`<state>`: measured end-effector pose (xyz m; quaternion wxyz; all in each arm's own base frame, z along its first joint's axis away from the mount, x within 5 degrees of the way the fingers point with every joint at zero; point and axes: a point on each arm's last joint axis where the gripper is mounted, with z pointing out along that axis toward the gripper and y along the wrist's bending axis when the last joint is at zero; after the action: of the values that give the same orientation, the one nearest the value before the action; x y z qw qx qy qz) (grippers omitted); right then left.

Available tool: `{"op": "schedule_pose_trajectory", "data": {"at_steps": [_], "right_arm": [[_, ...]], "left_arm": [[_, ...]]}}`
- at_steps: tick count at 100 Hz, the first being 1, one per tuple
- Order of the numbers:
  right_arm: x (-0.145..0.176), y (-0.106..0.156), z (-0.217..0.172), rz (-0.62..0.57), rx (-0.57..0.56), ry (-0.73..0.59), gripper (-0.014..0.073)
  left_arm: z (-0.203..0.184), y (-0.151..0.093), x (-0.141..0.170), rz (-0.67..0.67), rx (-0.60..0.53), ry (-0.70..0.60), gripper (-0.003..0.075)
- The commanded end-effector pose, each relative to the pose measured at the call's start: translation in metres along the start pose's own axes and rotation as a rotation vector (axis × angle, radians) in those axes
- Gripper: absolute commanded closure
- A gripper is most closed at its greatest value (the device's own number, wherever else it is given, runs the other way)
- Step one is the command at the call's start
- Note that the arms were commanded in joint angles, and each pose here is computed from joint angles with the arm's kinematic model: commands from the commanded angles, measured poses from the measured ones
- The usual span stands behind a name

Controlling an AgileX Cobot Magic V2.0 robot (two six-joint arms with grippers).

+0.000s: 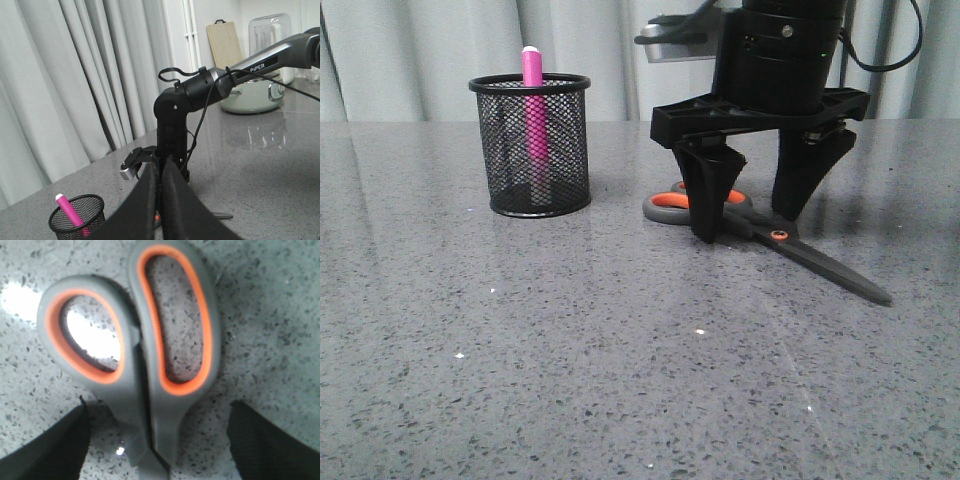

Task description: Put pen and scissors into bin

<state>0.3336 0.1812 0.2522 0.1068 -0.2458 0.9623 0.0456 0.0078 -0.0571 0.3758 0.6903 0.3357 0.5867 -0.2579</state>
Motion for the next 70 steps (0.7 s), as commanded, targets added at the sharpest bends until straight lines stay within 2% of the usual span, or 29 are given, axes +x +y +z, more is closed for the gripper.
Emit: {"op": "schedule_pose_trajectory", "data": {"at_steps": [1, 16, 46, 63, 70], "right_arm": [[-0.0052, -0.0011, -0.0129, 0.008, -0.003, -0.068, 0.0138], [-0.0056, 0.0004, -0.0129, 0.017, -0.020, -0.072, 0.0279], [-0.0050, 0.0054, -0.0124, 0.034, -0.061, -0.062, 0.0482], [-0.0040, 0.0057, -0.0124, 0.034, -0.062, -0.051, 0.0666], [-0.0035, 0.0059, -0.0124, 0.034, -0.064, -0.045, 0.0666]], "left_arm": [[0.0013, 0.0042, -0.0087, -0.057, -0.031, -0.060, 0.0742], [0.0025, 0.0056, -0.0057, -0.074, -0.039, -0.062, 0.0742], [0.0024, 0.0057, -0.0059, -0.076, -0.041, -0.064, 0.0742], [0.0024, 0.0052, -0.0070, -0.094, -0.034, -0.077, 0.0742], [0.0023, 0.0050, -0.0076, -0.102, -0.031, -0.083, 0.0742]]}}
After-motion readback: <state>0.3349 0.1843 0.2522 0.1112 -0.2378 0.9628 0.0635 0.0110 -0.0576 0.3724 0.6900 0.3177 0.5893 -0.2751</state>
